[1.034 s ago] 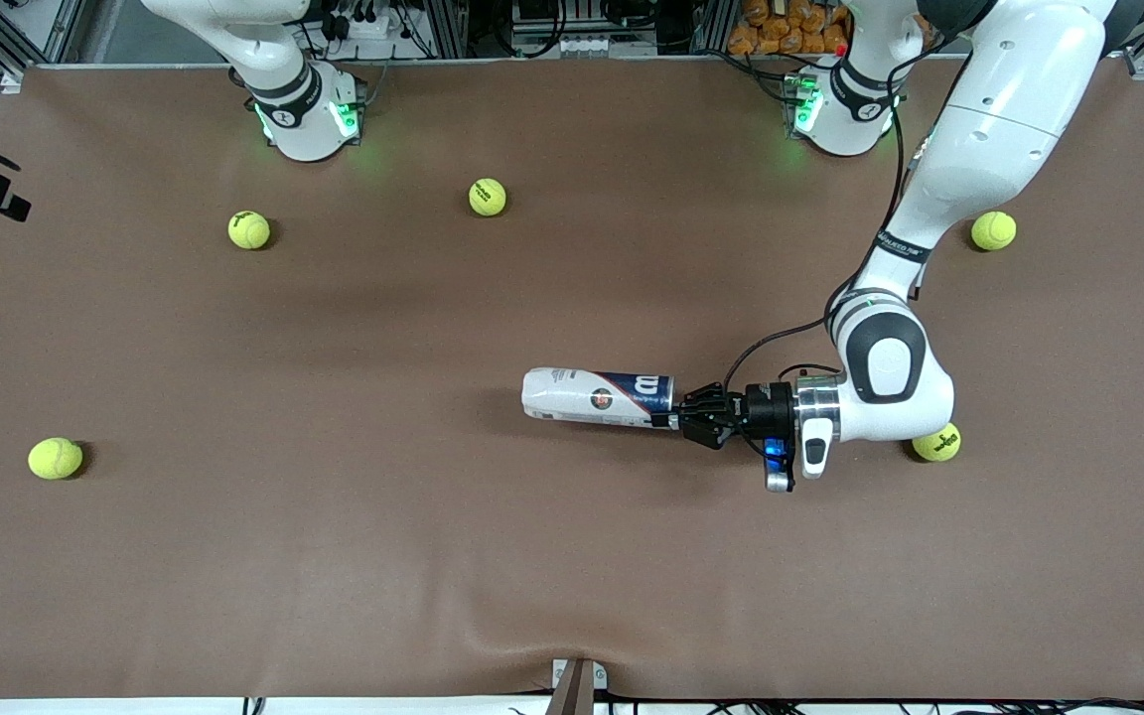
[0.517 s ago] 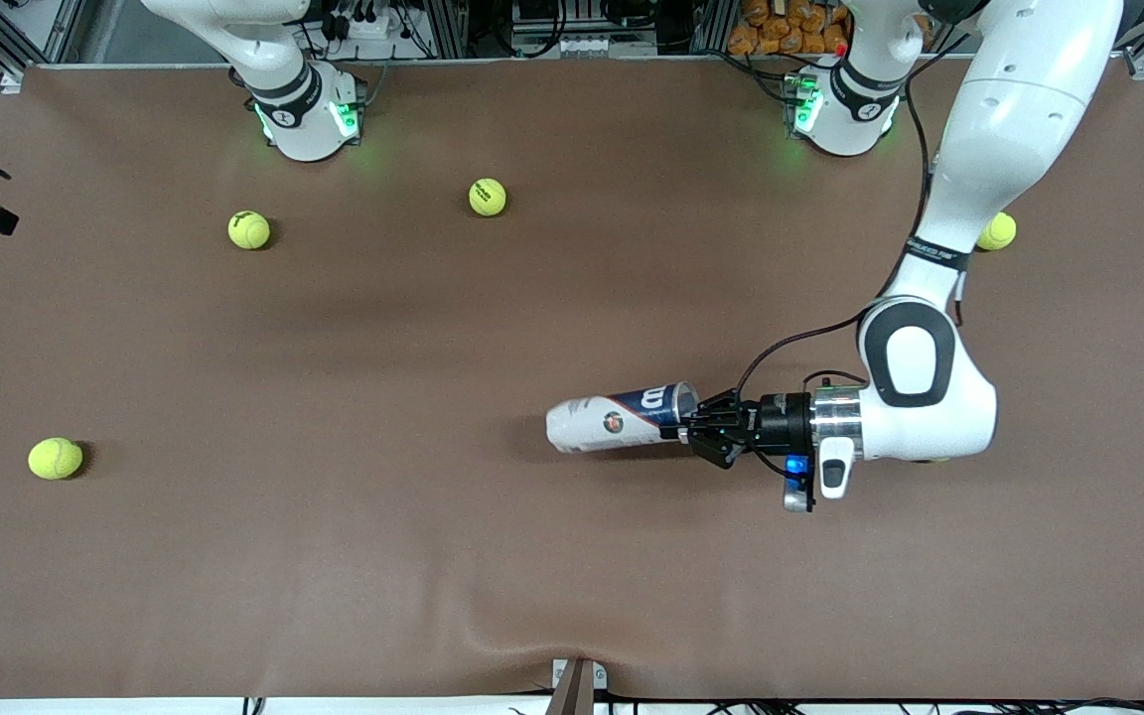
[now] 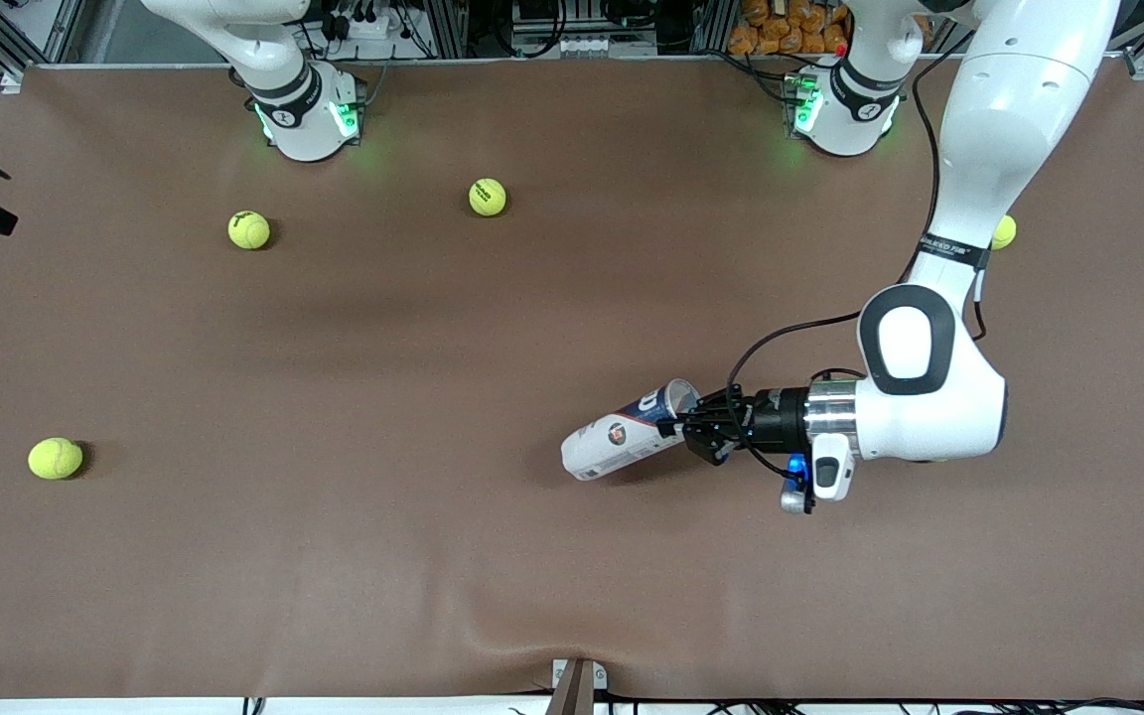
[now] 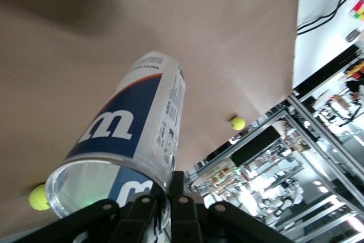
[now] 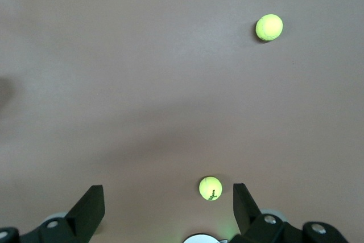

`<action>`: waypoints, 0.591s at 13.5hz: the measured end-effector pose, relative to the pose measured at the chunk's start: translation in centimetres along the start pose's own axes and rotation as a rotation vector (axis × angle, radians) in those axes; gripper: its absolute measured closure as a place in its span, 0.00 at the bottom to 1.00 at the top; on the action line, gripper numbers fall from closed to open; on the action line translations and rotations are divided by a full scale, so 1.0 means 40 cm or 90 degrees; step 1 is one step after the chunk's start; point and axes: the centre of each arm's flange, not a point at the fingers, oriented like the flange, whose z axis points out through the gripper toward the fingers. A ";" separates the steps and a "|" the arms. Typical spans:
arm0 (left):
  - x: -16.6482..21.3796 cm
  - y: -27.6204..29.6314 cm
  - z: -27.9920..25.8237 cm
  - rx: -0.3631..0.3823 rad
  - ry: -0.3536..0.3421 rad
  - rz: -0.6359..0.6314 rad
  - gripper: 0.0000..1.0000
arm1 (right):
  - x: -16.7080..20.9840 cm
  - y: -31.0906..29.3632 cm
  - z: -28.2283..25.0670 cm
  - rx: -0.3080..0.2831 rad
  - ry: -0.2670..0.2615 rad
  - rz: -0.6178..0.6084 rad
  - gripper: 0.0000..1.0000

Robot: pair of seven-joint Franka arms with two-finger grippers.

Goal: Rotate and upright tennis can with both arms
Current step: 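Rotate the held can with the left gripper, tilting its open end up, then swing the can upright with the left gripper and lower it onto the table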

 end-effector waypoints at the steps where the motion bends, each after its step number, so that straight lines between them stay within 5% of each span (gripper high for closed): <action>1: -0.013 0.006 0.008 0.010 0.004 0.011 0.94 | -0.001 -0.009 0.000 -0.013 0.001 -0.005 0.00; 8: -0.199 0.066 0.089 0.137 0.088 0.013 0.94 | -0.008 -0.030 0.006 -0.020 -0.011 -0.014 0.00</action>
